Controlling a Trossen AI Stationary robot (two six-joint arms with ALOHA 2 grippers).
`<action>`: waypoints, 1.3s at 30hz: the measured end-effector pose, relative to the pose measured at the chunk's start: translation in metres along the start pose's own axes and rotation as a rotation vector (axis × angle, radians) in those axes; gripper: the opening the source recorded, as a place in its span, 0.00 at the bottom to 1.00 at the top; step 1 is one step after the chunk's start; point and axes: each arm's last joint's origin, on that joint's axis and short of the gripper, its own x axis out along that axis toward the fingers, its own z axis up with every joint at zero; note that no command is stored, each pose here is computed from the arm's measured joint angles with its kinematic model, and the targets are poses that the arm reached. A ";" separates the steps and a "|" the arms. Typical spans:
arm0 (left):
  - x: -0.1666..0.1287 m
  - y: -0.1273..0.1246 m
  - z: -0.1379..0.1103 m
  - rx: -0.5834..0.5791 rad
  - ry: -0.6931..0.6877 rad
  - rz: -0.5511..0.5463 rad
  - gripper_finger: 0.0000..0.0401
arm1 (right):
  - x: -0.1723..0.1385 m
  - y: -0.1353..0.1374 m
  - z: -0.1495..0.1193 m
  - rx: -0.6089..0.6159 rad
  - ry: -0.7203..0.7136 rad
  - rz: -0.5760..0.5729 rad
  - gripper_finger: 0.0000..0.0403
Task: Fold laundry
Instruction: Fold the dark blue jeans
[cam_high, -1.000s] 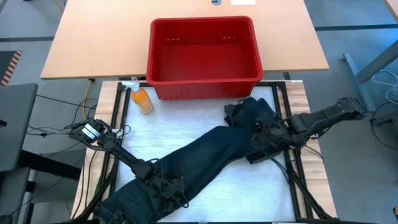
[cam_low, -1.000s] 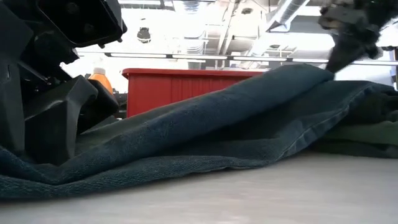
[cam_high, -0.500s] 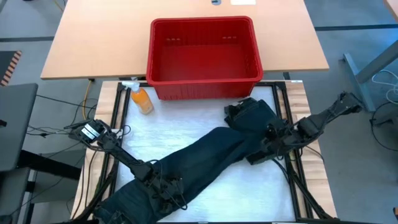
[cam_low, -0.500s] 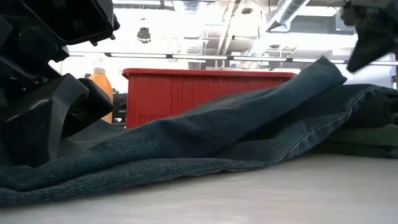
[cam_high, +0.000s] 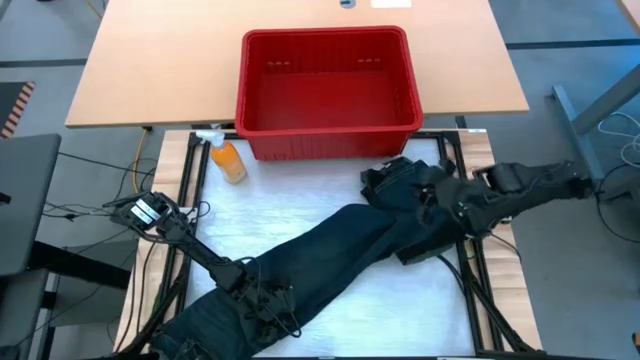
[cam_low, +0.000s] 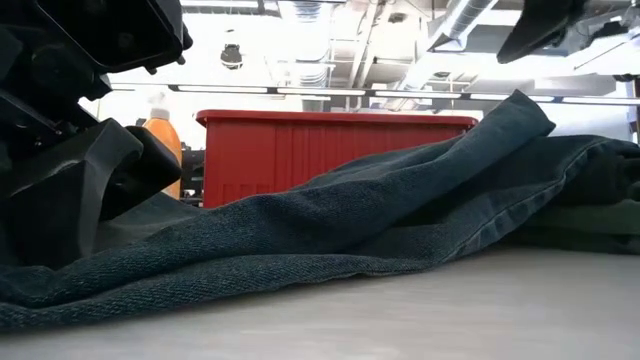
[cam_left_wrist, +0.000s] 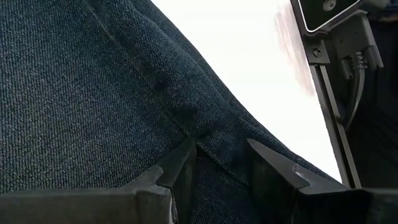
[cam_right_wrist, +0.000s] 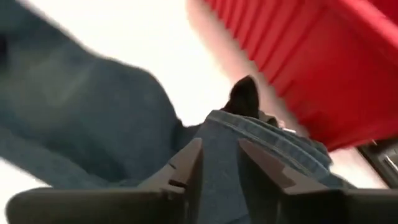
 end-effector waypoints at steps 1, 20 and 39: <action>0.000 0.000 0.000 -0.001 0.000 0.000 0.32 | 0.004 -0.002 0.002 -0.037 0.024 0.020 0.30; 0.000 0.003 0.002 -0.081 -0.003 0.004 0.32 | 0.110 -0.057 0.032 -0.414 0.428 0.057 0.56; 0.000 0.005 0.003 -0.086 -0.016 0.022 0.32 | 0.144 -0.039 0.020 -0.600 0.836 0.242 0.23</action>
